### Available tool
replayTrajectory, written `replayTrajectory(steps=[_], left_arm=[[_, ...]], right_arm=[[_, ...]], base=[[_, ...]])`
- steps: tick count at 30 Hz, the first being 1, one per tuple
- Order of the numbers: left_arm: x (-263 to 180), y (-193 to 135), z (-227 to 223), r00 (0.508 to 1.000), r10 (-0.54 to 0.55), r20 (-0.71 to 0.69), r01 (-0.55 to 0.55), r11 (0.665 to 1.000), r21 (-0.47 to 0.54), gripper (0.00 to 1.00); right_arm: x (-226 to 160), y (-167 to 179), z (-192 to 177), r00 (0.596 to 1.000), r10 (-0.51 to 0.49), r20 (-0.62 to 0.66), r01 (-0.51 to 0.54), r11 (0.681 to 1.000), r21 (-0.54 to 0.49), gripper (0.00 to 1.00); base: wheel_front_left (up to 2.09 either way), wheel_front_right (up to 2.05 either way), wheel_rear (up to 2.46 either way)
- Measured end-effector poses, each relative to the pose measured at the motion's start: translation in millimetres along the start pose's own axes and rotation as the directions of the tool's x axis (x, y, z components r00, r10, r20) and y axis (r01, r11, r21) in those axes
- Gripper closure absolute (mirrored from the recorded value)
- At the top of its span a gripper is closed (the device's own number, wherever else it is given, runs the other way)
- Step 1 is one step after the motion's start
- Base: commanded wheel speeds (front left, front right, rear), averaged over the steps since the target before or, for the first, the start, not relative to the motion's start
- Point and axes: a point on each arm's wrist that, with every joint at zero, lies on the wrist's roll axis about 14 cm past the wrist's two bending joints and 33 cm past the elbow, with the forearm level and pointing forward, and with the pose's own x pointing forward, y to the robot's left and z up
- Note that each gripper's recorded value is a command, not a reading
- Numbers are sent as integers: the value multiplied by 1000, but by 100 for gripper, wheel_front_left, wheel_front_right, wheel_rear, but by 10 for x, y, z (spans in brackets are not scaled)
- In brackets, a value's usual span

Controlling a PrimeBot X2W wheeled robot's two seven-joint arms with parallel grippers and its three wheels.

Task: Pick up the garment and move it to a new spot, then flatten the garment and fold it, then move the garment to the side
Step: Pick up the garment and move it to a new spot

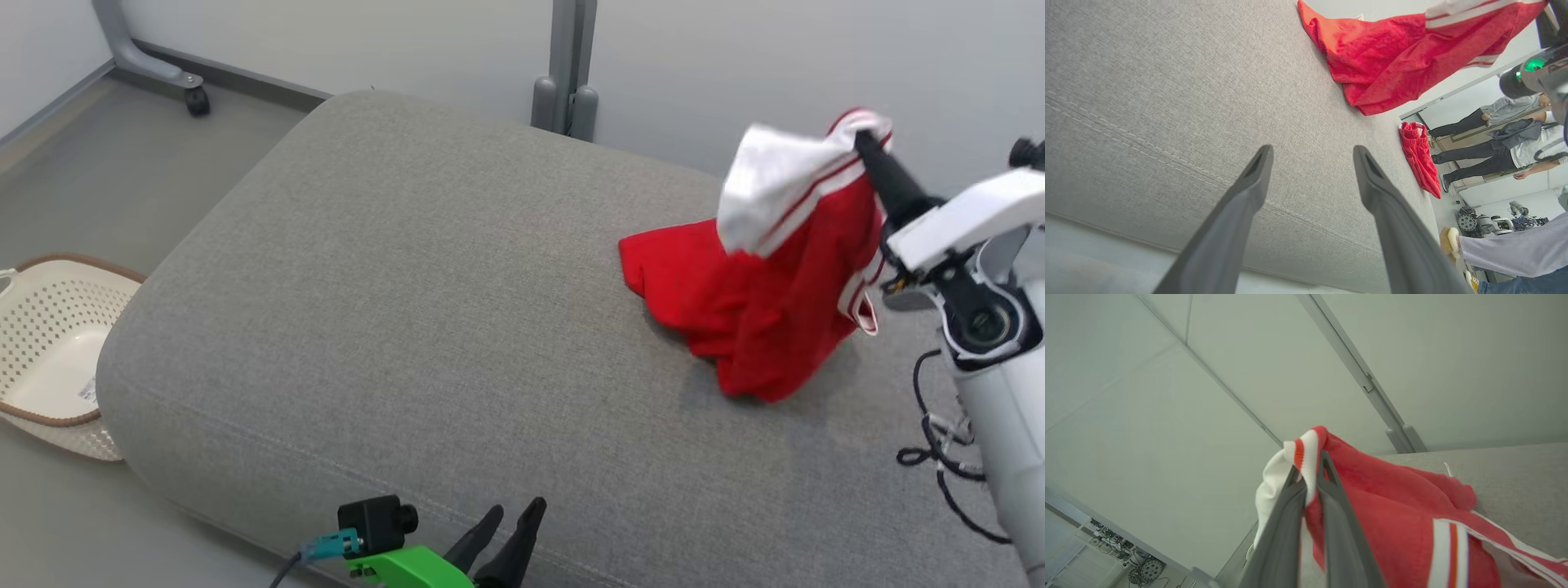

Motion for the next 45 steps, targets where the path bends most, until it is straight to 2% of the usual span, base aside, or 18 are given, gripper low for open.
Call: replayTrajectory(steps=[3,9,14,19,22,27,29,31,35,37,40,45], left_arm=[[13,3,-5,1000,-4,-13,4,1000,10,0],[100,-101,-107,997,-41,-60,42,999,17,0],[169,-171,-209,993,-62,-104,65,998,21,0],[234,-262,-307,985,-93,-146,97,995,24,0],[260,-303,-375,979,-107,-175,113,993,26,0],[275,-341,-473,970,-119,-214,128,991,28,0],[270,-366,-539,963,-125,-240,135,990,26,0],[267,-373,-550,962,-127,-244,137,990,25,0],[264,-363,-543,962,-123,-242,133,991,25,0],[270,-345,-523,965,-117,-236,126,992,25,0],[276,-321,-513,967,-105,-233,114,993,26,0],[279,-311,-518,967,-101,-235,109,994,23,0]], right_arm=[[-161,-87,-189,999,-24,-35,25,1000,20,100],[-557,-330,-272,996,-82,-46,82,997,-1,100],[-986,-491,-803,977,-138,-163,140,990,2,100],[-1486,-904,-893,951,-281,-128,280,960,-25,100],[-1708,-1023,-976,936,-330,-120,331,944,-13,100],[-1793,-852,-1297,938,-299,-175,304,953,1,100],[-1838,-718,-1522,935,-265,-235,261,964,-49,100],[-1854,-696,-1578,933,-259,-251,250,966,-65,100],[-1937,-719,-1702,917,-260,-304,214,961,-174,100],[-2023,-878,-1645,905,-299,-301,223,939,-263,100],[-2088,-1094,-1448,898,-364,-247,278,905,-323,100],[-2236,-1509,-1081,854,-488,-178,371,813,-449,100]], base=[[0,0,0],[0,0,0],[0,0,0],[0,0,0],[0,0,0],[0,0,0],[0,0,0],[0,0,0],[0,0,0],[0,0,0],[0,0,0],[0,0,0]])
